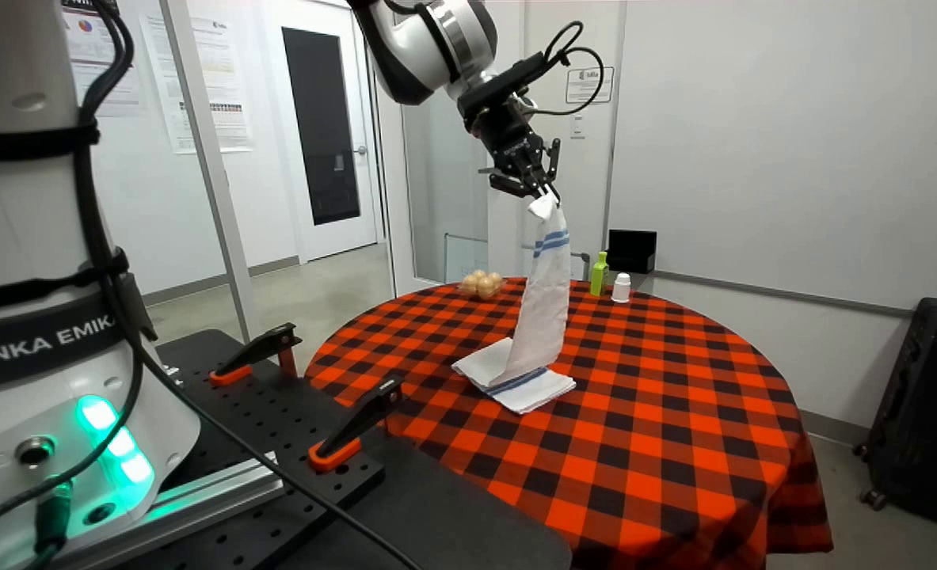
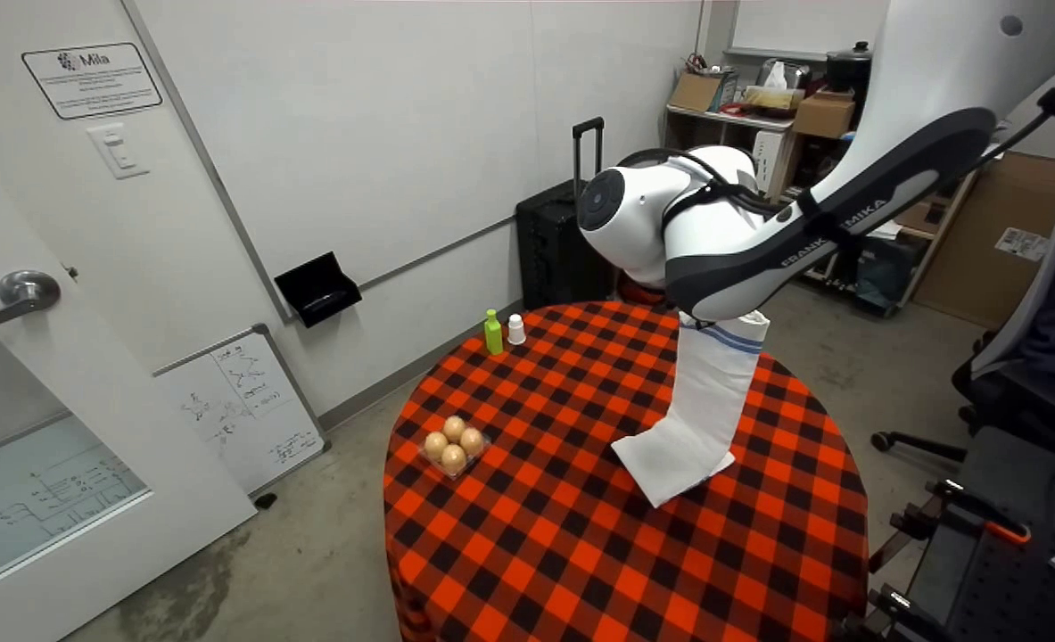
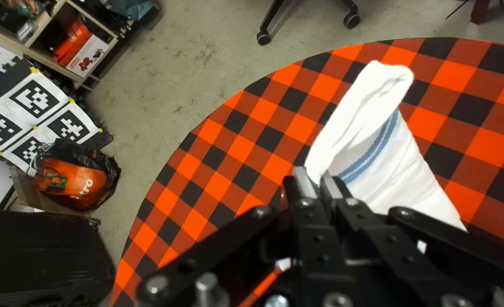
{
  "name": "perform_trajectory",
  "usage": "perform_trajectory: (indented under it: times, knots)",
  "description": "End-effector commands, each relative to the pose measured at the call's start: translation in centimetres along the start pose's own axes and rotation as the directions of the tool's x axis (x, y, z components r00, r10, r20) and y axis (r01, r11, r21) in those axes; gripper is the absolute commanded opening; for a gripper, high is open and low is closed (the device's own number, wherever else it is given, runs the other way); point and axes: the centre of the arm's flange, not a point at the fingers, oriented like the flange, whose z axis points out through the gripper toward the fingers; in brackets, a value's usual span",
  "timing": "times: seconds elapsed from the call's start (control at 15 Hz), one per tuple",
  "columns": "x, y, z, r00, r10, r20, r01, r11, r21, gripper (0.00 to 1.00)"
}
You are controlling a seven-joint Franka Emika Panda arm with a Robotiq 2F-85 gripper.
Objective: Fold the towel on the table
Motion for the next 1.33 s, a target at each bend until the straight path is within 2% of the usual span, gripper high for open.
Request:
perform_trajectory:
  times: [0.0, 0.33, 0.6, 0.8, 1.0, 1.07, 1.13, 1.27]
  knots:
    - [2.1, 2.1, 2.1, 0.999, -0.033, 0.000, 0.033, 0.999, -0.004, 0.01]
    - [3.6, 4.1, 3.6, 0.999, -0.042, -0.023, 0.043, 0.998, 0.036, 0.01]
    - [5.9, 4.0, 4.1, 0.992, -0.078, -0.098, 0.092, 0.986, 0.137, 0.01]
    - [7.7, 3.2, 4.5, 0.982, -0.102, -0.160, 0.140, 0.959, 0.247, 0.01]
    - [9.2, 2.7, 4.6, 0.975, -0.108, -0.195, 0.168, 0.932, 0.322, 0.01]
    - [9.1, 1.3, 4.6, 0.972, -0.108, -0.209, 0.176, 0.923, 0.342, 0.01]
    - [8.1, -2.3, 4.8, 0.970, -0.107, -0.220, 0.183, 0.914, 0.363, 0.01]
    - [9.0, -4.2, 4.7, 0.965, -0.106, -0.239, 0.199, 0.892, 0.407, 0.01]
